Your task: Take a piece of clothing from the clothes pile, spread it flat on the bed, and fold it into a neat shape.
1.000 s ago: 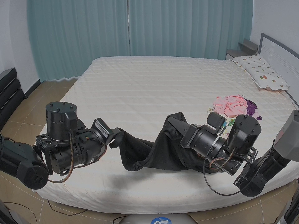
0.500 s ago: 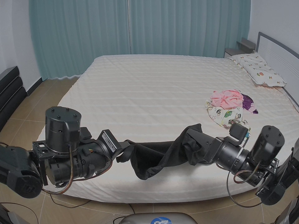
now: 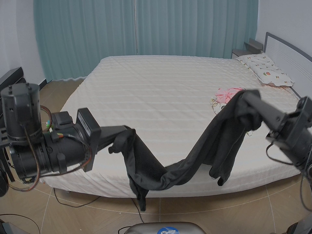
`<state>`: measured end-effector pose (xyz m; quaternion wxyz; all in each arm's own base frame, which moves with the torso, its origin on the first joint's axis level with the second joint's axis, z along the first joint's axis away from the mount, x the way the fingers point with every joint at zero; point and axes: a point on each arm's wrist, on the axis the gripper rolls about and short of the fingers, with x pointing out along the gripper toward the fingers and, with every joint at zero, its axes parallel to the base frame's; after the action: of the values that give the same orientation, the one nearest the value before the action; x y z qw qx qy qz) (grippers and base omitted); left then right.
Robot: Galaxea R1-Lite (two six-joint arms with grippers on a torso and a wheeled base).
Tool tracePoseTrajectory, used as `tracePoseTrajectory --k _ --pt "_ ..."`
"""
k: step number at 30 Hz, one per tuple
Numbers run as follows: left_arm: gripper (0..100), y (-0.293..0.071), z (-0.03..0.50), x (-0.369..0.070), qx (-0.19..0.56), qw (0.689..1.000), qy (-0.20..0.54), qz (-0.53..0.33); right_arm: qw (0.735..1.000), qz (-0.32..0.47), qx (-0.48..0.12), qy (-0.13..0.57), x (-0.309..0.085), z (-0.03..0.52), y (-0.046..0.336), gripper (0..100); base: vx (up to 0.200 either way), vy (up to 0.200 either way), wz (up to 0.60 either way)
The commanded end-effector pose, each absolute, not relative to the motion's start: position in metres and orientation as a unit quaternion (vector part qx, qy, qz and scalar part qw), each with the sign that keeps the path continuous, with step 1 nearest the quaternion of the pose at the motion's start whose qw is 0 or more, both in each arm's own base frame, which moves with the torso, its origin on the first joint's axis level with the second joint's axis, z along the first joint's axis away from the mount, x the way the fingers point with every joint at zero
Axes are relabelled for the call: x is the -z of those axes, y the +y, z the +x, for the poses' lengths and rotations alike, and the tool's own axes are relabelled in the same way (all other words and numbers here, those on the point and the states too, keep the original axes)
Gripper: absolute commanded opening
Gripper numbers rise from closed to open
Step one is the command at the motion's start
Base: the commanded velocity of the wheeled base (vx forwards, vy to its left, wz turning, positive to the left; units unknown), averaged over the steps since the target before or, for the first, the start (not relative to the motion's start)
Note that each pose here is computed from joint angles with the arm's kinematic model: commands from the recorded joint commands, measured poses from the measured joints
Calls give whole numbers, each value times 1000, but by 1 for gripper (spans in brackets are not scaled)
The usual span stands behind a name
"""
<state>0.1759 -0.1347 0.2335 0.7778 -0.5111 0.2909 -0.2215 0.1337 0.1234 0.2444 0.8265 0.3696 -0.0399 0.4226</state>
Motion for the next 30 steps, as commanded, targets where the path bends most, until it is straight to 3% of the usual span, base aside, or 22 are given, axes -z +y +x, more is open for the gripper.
tracePoseTrajectory --k 1,4,9,12,17,30 --pt "0 -112 214 -256 182 778 247 -549 818 420 -383 -83 -316 165 74 0 0 0 0" --pt "0 -116 237 -243 156 780 261 -547 826 426 -364 -56 -315 208 83 0 0 0 0" --pt "0 -136 299 -209 108 776 297 -545 868 402 -290 22 -246 327 120 0 0 0 0" --pt "0 -134 319 -200 89 773 298 -553 892 367 -265 4 -224 356 130 0 67 0 0" --pt "0 -128 340 -197 78 772 284 -563 897 341 -281 -27 -216 368 145 0 200 0 0" --pt "0 -114 383 -180 47 774 271 -571 906 318 -278 -28 -198 389 153 0 200 0 0"
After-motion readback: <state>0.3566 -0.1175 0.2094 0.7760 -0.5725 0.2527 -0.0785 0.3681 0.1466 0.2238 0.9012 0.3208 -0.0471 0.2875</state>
